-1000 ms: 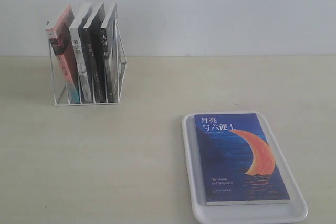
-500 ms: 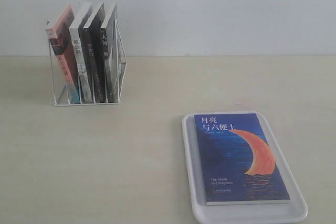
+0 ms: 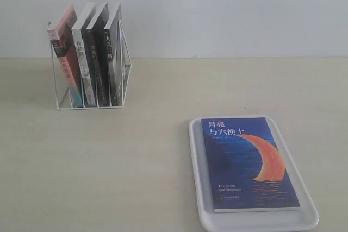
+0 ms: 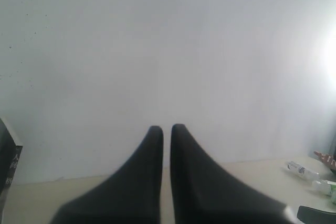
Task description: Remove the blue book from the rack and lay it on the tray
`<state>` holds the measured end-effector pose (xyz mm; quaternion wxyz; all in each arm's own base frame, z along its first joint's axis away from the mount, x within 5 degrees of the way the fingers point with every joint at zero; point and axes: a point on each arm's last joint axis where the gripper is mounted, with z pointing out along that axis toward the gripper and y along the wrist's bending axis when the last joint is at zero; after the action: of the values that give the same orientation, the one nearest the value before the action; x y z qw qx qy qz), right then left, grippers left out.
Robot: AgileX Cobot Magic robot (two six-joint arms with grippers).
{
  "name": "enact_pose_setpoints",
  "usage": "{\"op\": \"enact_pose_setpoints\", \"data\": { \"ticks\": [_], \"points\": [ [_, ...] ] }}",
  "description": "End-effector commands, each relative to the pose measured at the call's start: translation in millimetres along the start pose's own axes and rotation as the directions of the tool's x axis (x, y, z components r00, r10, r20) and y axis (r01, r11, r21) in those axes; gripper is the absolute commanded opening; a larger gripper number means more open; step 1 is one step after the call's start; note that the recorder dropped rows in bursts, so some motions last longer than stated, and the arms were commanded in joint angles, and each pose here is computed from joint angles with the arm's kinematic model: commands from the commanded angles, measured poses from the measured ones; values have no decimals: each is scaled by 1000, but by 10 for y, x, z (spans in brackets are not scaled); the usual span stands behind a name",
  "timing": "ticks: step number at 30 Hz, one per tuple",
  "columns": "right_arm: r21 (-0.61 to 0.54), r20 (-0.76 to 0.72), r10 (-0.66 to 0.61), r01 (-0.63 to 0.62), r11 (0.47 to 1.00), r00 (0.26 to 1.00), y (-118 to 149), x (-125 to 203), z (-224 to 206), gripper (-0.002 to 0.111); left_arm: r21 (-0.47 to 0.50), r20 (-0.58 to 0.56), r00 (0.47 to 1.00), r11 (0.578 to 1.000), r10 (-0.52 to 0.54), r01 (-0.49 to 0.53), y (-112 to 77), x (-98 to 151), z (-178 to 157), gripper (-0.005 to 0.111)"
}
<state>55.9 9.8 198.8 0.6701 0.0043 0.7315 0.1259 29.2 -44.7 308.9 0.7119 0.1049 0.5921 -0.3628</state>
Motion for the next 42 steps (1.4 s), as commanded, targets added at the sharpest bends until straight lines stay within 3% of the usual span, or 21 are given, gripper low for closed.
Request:
{"op": "enact_pose_setpoints", "data": {
  "ticks": [1,19,27,38,40,42],
  "points": [
    [1,15,-10,10,1000,1000,1,-14,-5,0,-2,-3,1000,1000,-14,14,9,33,-8,5],
    [1,15,-7,7,1000,1000,1,-14,-5,0,-22,-24,997,997,-69,69,71,148,-6,5],
    [1,15,-7,7,1000,1000,1,-14,-5,0,-87,17,975,971,-221,222,133,128,-9,5],
    [-1,20,-7,7,1000,1000,2,-18,-5,0,-129,52,958,949,-283,288,179,114,-14,5],
    [-1,20,-7,7,1000,1000,2,-18,-5,0,-128,75,927,918,-368,375,186,106,-15,5],
    [-1,20,-7,7,1000,1000,2,-18,-5,0,-129,131,848,839,-514,528,218,91,-20,5]
  ]
}}
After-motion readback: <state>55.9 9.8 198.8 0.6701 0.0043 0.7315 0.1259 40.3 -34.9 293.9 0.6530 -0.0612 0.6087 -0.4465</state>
